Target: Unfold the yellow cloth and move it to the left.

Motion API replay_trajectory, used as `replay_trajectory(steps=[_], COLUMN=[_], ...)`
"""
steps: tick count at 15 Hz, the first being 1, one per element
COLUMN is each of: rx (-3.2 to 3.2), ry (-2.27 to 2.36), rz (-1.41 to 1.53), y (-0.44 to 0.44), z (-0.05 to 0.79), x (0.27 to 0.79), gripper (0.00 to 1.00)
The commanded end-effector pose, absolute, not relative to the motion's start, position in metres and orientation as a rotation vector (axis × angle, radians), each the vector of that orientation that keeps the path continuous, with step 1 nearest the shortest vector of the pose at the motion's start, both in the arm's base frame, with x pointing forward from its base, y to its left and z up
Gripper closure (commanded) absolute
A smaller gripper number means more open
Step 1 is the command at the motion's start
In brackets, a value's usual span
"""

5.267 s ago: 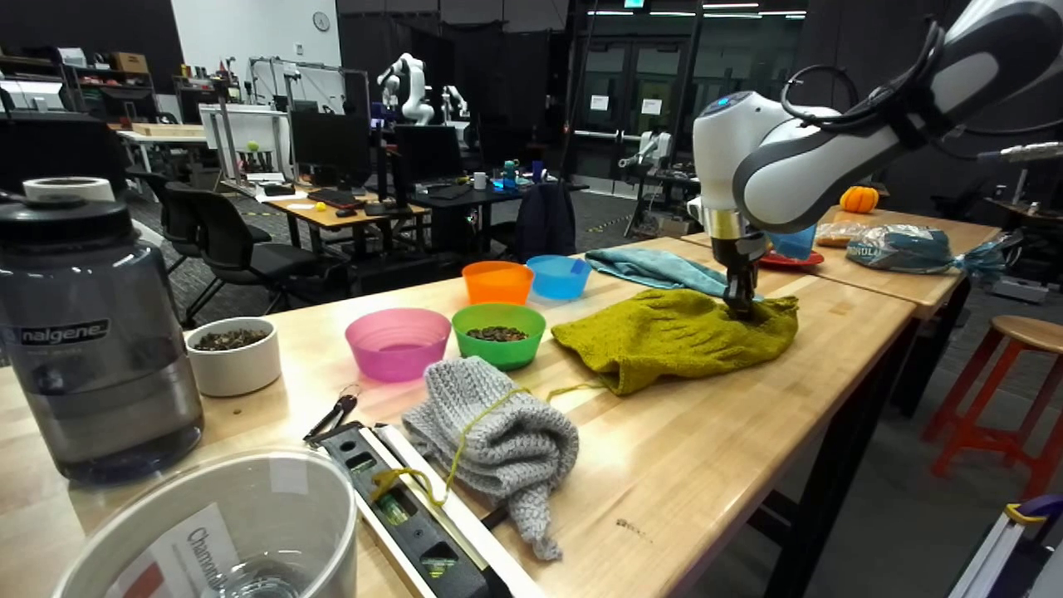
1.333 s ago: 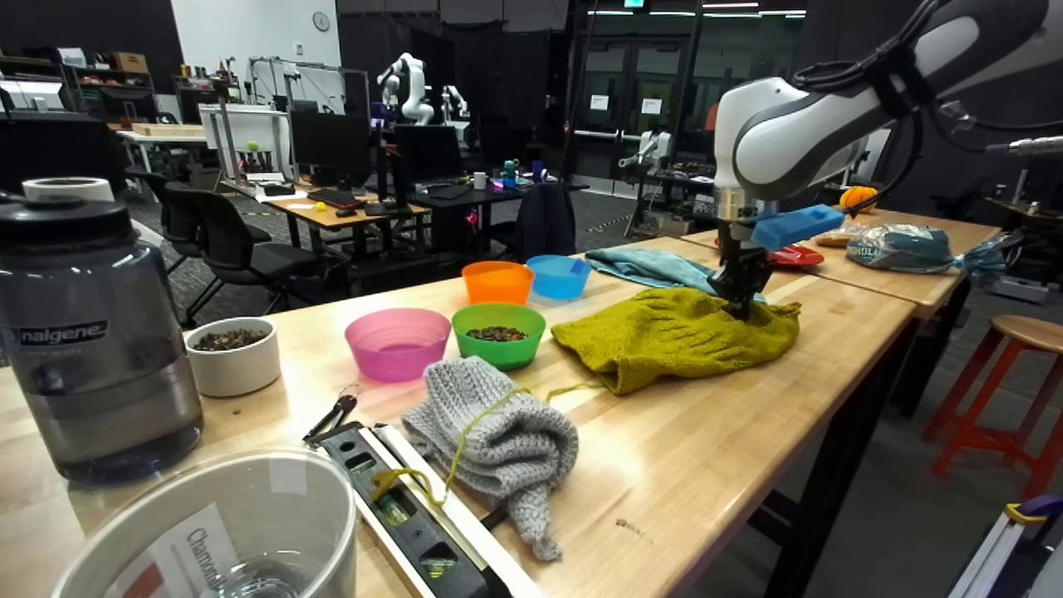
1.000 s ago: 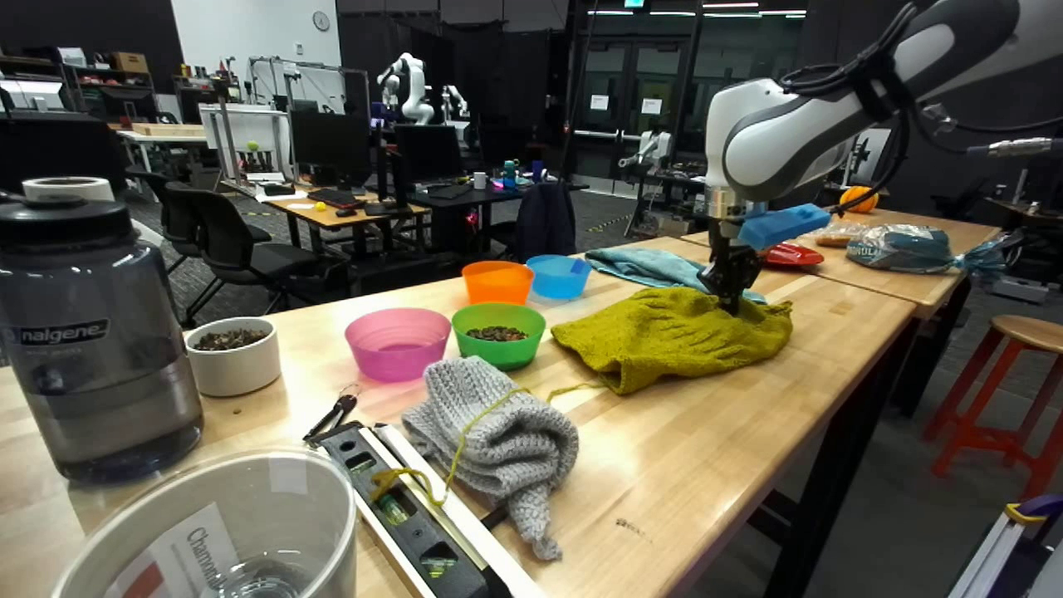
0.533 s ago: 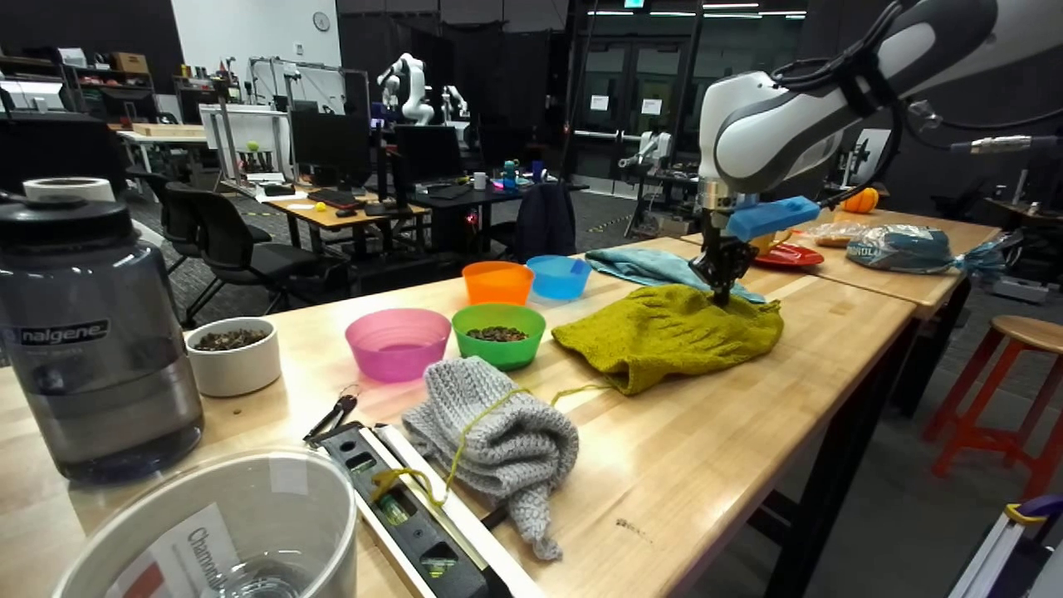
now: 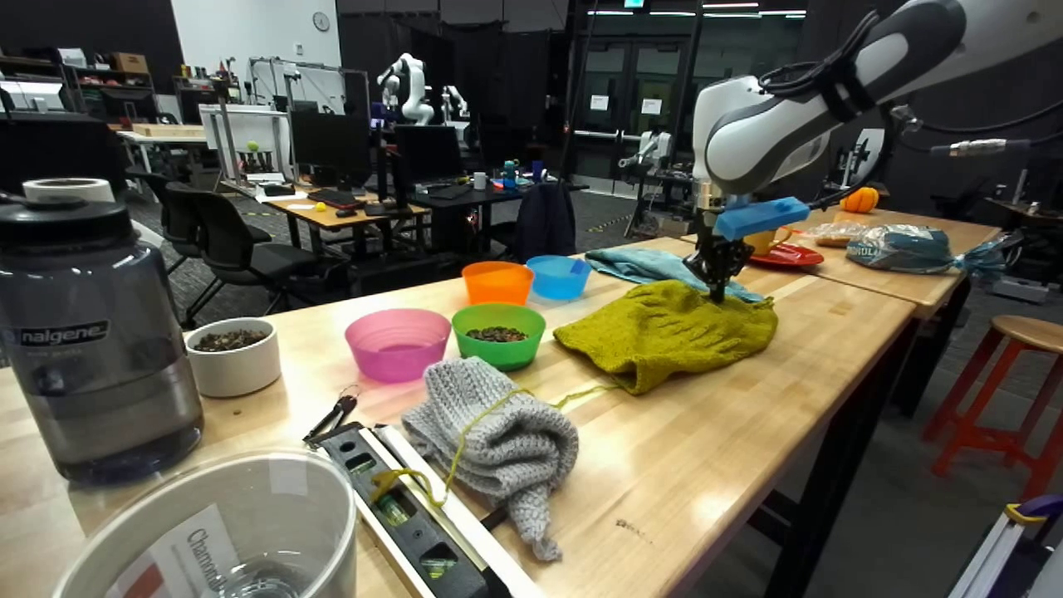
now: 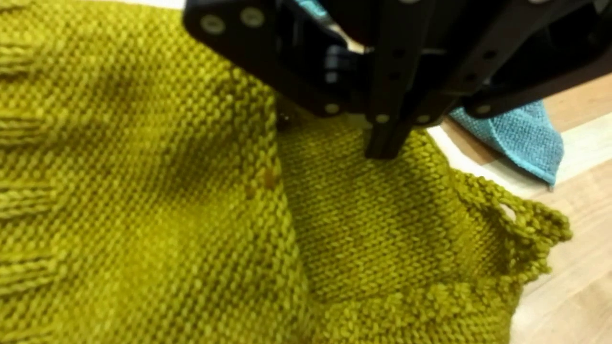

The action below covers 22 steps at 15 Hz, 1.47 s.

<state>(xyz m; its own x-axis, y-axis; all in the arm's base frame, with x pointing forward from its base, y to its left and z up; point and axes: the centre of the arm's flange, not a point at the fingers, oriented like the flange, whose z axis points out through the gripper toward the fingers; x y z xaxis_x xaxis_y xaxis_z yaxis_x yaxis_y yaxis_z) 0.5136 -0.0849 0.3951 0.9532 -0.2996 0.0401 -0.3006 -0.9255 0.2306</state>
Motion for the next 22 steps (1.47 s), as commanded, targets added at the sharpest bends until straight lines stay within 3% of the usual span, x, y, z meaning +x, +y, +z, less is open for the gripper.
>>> replay_trajectory(steps=[1,15,22], rx=[2.816,2.764,2.799], ry=[-0.517,-0.586,-0.524], rz=[-0.004,-0.002,0.168], y=[-0.094,-0.109,-0.089], z=[0.394,0.4,0.453], x=[0.524,0.51,0.5], gripper=[1.0,1.0,1.0])
